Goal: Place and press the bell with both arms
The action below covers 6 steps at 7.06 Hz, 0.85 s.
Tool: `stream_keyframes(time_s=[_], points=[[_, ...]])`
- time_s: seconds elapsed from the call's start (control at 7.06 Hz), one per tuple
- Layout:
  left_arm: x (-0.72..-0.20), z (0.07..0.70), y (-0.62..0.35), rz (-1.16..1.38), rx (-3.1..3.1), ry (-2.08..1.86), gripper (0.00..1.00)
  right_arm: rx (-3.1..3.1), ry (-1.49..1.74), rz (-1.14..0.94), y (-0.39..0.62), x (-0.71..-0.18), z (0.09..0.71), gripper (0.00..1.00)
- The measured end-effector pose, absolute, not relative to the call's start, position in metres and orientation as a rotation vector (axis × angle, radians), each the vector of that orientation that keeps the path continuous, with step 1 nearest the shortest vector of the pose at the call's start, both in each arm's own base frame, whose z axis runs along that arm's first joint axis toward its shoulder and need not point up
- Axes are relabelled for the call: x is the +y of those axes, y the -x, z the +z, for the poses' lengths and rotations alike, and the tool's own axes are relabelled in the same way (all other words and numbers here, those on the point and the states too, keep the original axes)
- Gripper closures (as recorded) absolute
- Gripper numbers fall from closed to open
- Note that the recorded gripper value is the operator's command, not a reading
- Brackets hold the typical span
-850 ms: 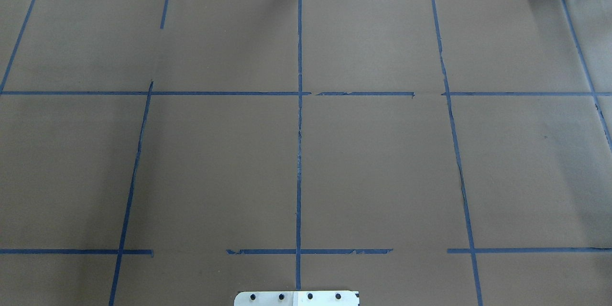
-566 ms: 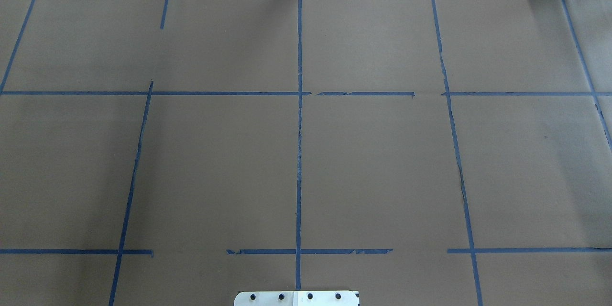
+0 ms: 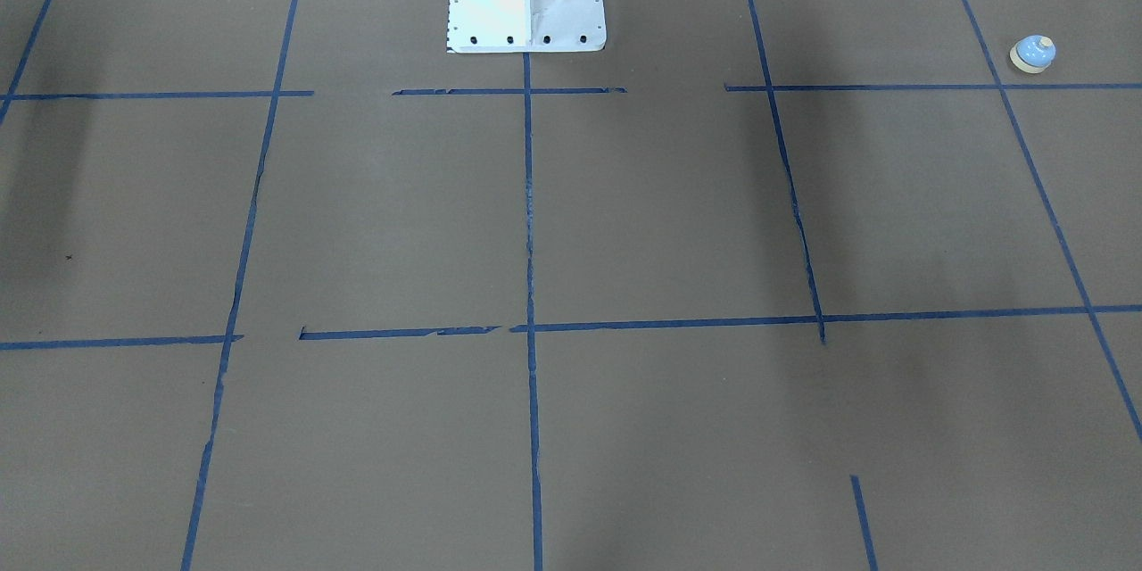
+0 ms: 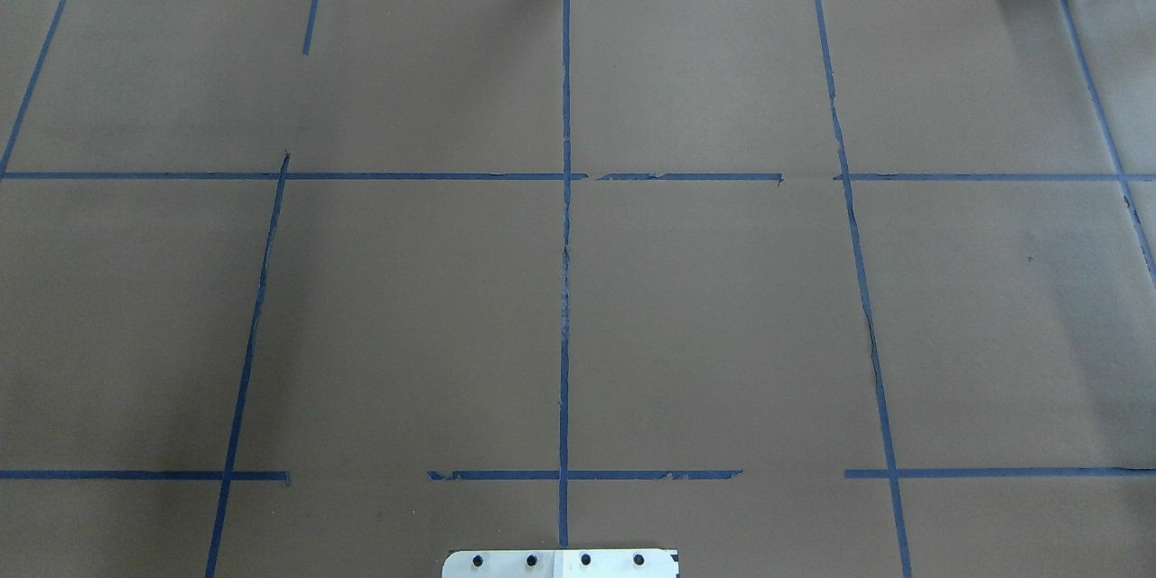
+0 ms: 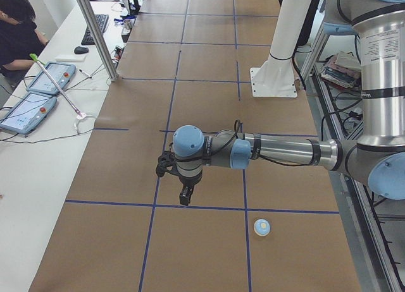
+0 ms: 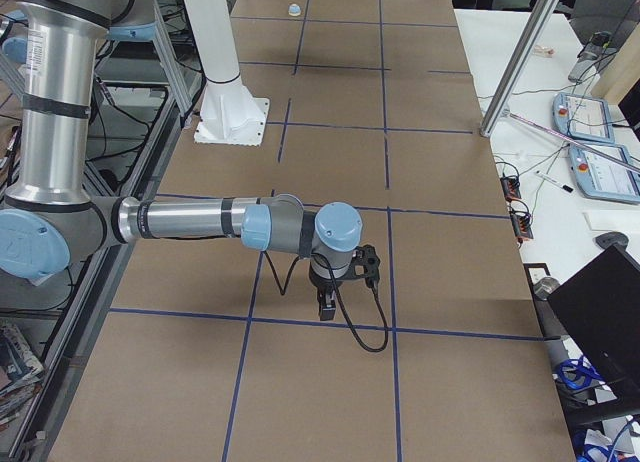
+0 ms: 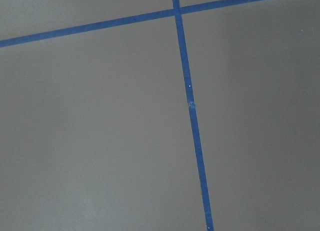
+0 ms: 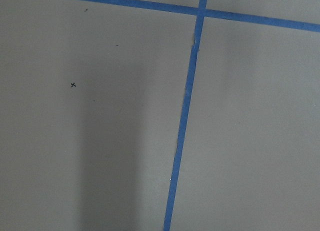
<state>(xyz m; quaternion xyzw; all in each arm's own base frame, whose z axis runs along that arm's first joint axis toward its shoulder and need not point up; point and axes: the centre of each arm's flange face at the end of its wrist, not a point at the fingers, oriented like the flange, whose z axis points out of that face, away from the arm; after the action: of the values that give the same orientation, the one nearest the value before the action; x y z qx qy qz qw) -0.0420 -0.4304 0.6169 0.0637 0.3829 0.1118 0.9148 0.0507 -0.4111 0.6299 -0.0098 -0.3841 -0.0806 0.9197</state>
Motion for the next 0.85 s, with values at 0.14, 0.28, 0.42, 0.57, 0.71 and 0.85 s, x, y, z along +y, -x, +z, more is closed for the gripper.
stream_keyframes(time_s=[0.14,0.28,0.42,0.57,0.71,0.85], points=[[-0.427,0.622,0.019,0.275,0.801,-0.11,0.0,-0.789,0.019,-0.166,-0.051,-0.411,0.63,0.0],[-0.411,0.641,-0.008,0.323,0.799,-0.052,0.0,-0.789,0.018,-0.167,-0.051,-0.411,0.63,0.0],[-0.386,0.666,-0.024,0.357,0.788,0.003,0.0,-0.789,0.017,-0.168,-0.051,-0.411,0.63,0.0],[-0.351,0.69,-0.029,0.379,0.78,0.041,0.0,-0.789,0.017,-0.169,-0.051,-0.411,0.63,0.0],[-0.315,0.713,-0.029,0.397,0.775,0.083,0.0,-0.789,0.017,-0.17,-0.051,-0.411,0.63,0.0],[-0.29,0.734,-0.033,0.42,0.77,0.139,0.0,-0.789,0.017,-0.17,-0.051,-0.411,0.63,0.0]])
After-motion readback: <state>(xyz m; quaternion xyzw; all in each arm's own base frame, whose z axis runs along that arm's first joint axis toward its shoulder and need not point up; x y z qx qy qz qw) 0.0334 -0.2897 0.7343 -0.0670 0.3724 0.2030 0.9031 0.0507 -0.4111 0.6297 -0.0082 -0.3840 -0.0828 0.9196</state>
